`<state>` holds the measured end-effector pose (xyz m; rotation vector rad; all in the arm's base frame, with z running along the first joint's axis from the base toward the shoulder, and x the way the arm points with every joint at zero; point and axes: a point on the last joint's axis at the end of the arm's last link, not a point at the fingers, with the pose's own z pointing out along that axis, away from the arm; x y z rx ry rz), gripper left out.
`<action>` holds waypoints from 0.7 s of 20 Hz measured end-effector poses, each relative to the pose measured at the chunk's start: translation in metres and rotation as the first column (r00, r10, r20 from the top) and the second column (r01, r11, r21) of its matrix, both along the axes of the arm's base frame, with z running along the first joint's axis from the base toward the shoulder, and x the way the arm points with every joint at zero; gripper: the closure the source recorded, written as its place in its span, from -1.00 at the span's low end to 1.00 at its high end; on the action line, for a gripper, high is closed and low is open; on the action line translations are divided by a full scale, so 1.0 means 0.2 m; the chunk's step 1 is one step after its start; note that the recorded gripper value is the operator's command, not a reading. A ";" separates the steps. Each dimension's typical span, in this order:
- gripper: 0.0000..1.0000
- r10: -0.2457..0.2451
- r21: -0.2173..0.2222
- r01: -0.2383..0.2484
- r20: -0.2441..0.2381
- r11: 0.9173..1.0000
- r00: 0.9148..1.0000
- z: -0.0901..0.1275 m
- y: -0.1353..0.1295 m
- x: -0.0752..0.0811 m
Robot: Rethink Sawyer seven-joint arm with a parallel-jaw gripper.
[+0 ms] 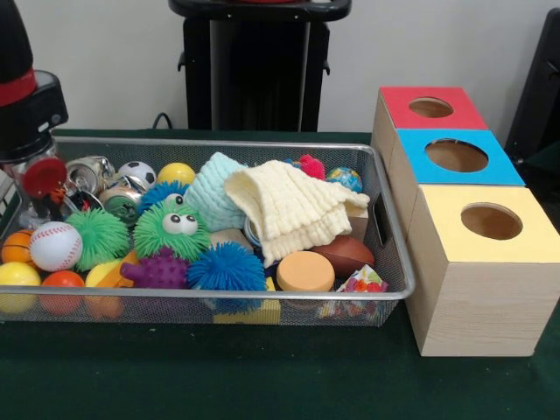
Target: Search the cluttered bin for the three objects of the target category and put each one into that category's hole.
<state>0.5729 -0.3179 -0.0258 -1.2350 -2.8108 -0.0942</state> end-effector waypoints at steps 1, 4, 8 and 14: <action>-1.00 -0.002 0.009 0.002 0.001 1.000 1.000 -0.02 0.00 0.00; -1.00 -0.004 0.015 0.004 0.001 1.000 1.000 -0.03 0.01 0.00; -1.00 -0.004 0.013 0.004 0.003 1.000 1.000 -0.02 0.00 0.00; -1.00 -0.004 0.011 0.004 0.004 1.000 1.000 -0.02 0.00 0.00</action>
